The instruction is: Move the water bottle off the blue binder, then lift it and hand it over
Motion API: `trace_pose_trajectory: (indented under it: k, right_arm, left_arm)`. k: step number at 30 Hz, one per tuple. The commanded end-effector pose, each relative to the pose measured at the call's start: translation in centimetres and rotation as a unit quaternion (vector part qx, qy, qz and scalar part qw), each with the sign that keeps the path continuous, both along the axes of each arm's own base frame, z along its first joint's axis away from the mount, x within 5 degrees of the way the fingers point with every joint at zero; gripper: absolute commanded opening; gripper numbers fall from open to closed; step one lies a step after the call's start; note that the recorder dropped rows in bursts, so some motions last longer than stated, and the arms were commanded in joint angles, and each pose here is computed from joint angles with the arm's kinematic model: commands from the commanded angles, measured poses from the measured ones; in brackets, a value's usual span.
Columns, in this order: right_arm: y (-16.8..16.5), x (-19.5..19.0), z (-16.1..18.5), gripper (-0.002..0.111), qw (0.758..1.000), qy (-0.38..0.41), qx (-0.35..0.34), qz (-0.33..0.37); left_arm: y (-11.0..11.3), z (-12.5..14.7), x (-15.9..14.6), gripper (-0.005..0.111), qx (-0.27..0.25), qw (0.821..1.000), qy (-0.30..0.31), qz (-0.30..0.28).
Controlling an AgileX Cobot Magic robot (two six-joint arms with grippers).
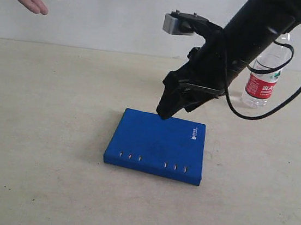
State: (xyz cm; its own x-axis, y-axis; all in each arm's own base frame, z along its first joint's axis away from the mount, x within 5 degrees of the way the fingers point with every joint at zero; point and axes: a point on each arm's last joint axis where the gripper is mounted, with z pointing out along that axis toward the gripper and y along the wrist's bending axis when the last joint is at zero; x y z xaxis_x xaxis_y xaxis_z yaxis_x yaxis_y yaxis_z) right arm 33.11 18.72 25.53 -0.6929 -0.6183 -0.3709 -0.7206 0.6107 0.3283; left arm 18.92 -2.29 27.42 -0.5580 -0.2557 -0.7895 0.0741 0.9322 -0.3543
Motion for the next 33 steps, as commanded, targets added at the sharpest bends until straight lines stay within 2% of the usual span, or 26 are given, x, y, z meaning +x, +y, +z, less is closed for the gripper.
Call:
trace_pose_trajectory:
  k: [1, 2, 5, 7, 9, 10, 11, 13, 16, 19, 29, 33]
  right_arm:
    - [0.1, 1.8, -2.5, 0.068, 0.999, -0.031, -0.019, -0.02]
    - [0.1, 2.8, -4.1, 0.067, 0.998, -0.047, -0.037, -0.025]
    - [0.6, 4.9, -6.3, 0.067, 0.997, -0.05, -0.063, -0.018]
    - [0.8, 5.6, -5.5, 0.067, 0.996, -0.062, -0.066, -0.01]
    - [0.8, 6.5, -5.0, 0.067, 0.992, -0.101, -0.068, -0.023]
    - [0.9, 6.8, -5.1, 0.067, 0.991, -0.108, -0.066, -0.041]
    - [1.0, 7.5, -5.7, 0.067, 0.99, -0.106, -0.058, -0.07]
    - [1.3, 7.9, -6.4, 0.067, 0.991, -0.094, -0.059, -0.07]
    - [1.1, 8.9, -7.6, 0.067, 0.992, -0.083, -0.064, -0.075]
    - [0.4, 10.3, -8.8, 0.067, 0.991, -0.069, -0.064, -0.095]
    - [-3.2, 12.2, -10.0, 0.067, 0.989, -0.026, -0.037, -0.143]
    - [-3.4, 12.3, -10.7, 0.067, 0.991, -0.022, -0.027, -0.126]
  left_arm:
    - [-2.5, -4.2, 4.3, 0.005, -0.102, 0.983, 0.108, -0.109]
    - [-3.1, -5.7, 5.3, 0.005, -0.147, 0.974, 0.131, -0.117]
    - [-3.5, -8.9, 6.8, 0.005, -0.204, 0.955, 0.186, -0.108]
    - [-3.7, -10.4, 7.1, 0.005, -0.217, 0.946, 0.215, -0.107]
    - [-3.6, -11.8, 7.7, 0.005, -0.22, 0.945, 0.221, -0.097]
    - [-3.7, -12.2, 7.9, 0.007, -0.224, 0.945, 0.218, -0.098]
    - [-3.9, -12.8, 8.1, 0.013, -0.246, 0.938, 0.222, -0.104]
    - [-4.3, -13.2, 8.1, 0.024, -0.279, 0.925, 0.23, -0.115]
    - [-4.7, -13.8, 8.1, 0.042, -0.303, 0.912, 0.242, -0.132]
    - [-4.9, -14.3, 8.0, 0.05, -0.313, 0.905, 0.251, -0.139]
    - [-5.0, -14.4, 8.0, 0.051, -0.309, 0.906, 0.244, -0.156]
    - [-5.0, -14.2, 8.3, 0.051, -0.308, 0.907, 0.239, -0.157]
